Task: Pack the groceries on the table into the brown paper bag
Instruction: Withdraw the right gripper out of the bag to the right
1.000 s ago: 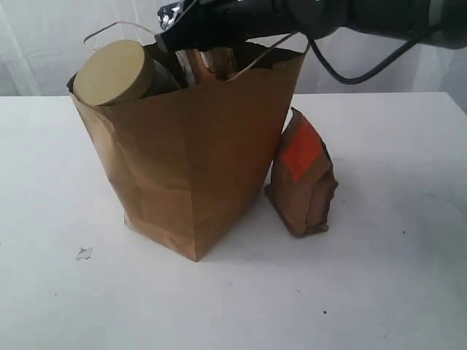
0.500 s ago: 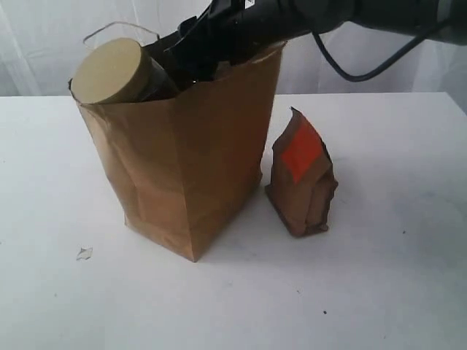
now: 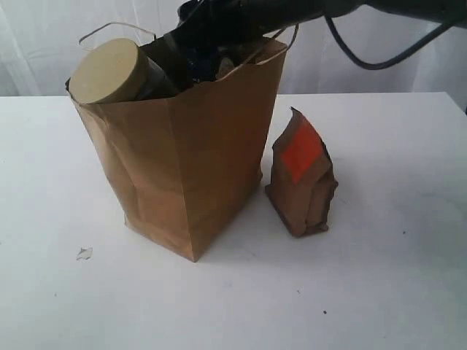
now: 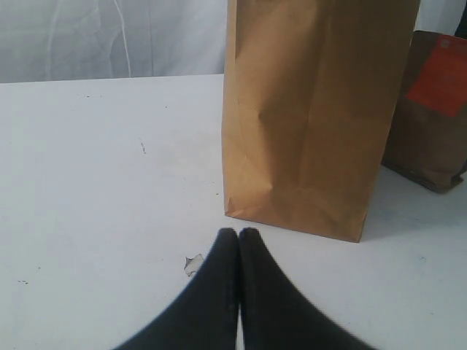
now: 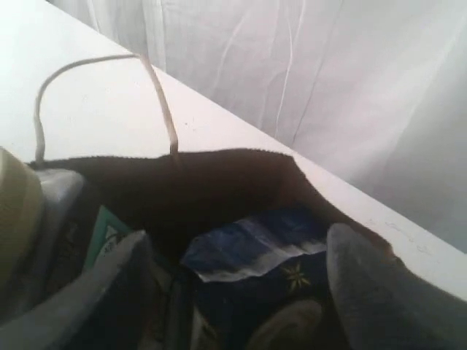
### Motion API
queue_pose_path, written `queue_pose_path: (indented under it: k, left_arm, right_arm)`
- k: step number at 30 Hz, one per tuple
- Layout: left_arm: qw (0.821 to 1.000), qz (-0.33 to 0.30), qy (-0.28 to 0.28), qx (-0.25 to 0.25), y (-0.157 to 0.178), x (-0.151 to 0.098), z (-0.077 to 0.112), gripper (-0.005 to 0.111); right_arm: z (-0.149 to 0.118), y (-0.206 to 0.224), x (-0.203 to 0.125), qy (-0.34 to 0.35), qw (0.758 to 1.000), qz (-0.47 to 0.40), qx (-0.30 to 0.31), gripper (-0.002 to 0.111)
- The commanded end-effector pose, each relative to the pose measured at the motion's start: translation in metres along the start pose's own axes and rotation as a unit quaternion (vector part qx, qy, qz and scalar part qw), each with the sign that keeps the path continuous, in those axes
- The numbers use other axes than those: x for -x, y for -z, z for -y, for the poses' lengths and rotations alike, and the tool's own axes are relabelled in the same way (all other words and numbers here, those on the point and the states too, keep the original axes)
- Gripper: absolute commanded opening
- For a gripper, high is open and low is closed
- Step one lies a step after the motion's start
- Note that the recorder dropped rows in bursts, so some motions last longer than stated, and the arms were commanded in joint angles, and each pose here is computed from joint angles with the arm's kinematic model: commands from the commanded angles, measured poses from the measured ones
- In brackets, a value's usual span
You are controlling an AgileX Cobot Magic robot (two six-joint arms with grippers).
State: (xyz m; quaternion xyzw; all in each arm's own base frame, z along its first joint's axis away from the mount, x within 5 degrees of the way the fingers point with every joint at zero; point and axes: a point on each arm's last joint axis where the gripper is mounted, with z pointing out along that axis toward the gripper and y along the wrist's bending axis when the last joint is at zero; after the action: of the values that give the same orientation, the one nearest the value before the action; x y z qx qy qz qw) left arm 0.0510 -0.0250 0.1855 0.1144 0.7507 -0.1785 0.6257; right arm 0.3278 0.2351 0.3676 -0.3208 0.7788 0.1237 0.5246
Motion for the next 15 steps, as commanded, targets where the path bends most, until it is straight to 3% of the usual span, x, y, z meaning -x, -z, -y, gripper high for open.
queue_pose_path:
  k: [1,15]
  left_arm:
    - [1.0,0.001,0.001,0.001,0.0,-0.001,0.0,0.0]
    - [1.0,0.001,0.001,0.001,0.0,-0.001,0.0,0.0]
  right_arm:
    - [0.004,0.021,0.015,0.011,0.999,0.036,-0.009,0.064]
    - [0.009,0.091,0.048,0.019,0.994,0.107,-0.02,0.064]
